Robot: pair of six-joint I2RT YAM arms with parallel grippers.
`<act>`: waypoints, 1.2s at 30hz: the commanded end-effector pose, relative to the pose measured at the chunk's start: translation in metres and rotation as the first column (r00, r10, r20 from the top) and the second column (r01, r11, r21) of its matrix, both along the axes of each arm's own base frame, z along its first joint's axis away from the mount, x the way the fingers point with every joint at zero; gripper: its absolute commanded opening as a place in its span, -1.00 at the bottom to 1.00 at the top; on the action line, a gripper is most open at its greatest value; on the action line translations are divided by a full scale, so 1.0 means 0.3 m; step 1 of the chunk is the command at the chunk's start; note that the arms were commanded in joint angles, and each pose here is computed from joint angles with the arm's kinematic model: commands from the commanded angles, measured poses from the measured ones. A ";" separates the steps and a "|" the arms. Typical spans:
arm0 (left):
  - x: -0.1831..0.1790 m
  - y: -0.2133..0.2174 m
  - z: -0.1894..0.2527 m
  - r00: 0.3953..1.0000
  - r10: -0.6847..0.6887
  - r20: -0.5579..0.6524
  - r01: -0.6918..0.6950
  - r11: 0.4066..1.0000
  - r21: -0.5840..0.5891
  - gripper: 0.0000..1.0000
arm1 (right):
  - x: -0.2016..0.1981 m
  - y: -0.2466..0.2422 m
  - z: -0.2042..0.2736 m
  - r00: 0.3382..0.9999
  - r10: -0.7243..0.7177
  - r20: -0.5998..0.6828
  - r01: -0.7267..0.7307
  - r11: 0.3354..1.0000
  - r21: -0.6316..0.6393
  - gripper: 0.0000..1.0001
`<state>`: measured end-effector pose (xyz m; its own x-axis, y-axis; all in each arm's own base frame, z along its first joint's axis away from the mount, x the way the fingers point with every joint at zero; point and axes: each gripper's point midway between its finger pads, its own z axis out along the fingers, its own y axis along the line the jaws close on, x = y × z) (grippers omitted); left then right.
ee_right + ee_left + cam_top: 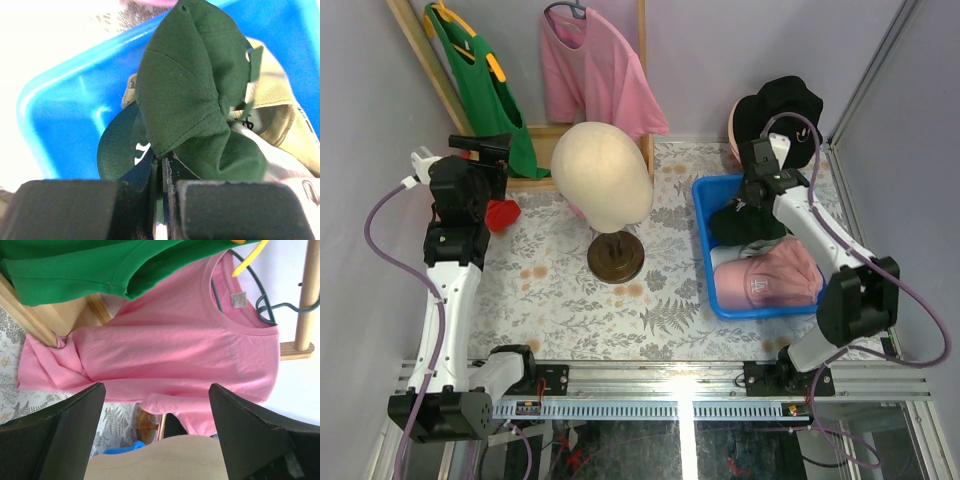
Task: Stack the hats
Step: Pick up the hat from the bin.
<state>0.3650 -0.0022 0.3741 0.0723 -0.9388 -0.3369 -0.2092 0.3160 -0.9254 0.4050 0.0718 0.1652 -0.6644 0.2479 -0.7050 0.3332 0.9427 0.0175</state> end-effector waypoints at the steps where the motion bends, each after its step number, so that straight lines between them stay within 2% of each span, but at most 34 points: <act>1: -0.032 0.018 0.090 0.999 0.031 0.044 -0.032 0.999 0.030 0.68 | -0.011 0.010 0.271 0.979 0.023 0.201 -0.037 0.997 0.069 -0.98; 16: -0.070 0.030 0.304 0.991 0.046 0.122 -0.055 0.996 0.068 0.70 | -0.102 0.014 0.588 0.917 0.036 0.398 -0.104 0.983 0.150 -0.94; 23: -0.091 0.024 0.423 0.986 0.017 0.167 -0.043 0.988 0.149 0.71 | -0.135 0.008 0.689 0.873 0.027 0.488 -0.126 0.977 0.173 -0.94; 31: -0.088 -0.049 0.540 0.969 -0.122 0.215 0.074 0.973 0.219 0.71 | -0.162 0.019 0.841 0.811 0.040 0.583 -0.183 0.965 0.189 -0.94; 36: -0.088 -0.143 0.646 0.920 -0.262 0.292 0.201 0.954 0.224 0.71 | -0.207 0.057 1.005 0.718 0.064 0.693 -0.291 0.932 0.215 -0.94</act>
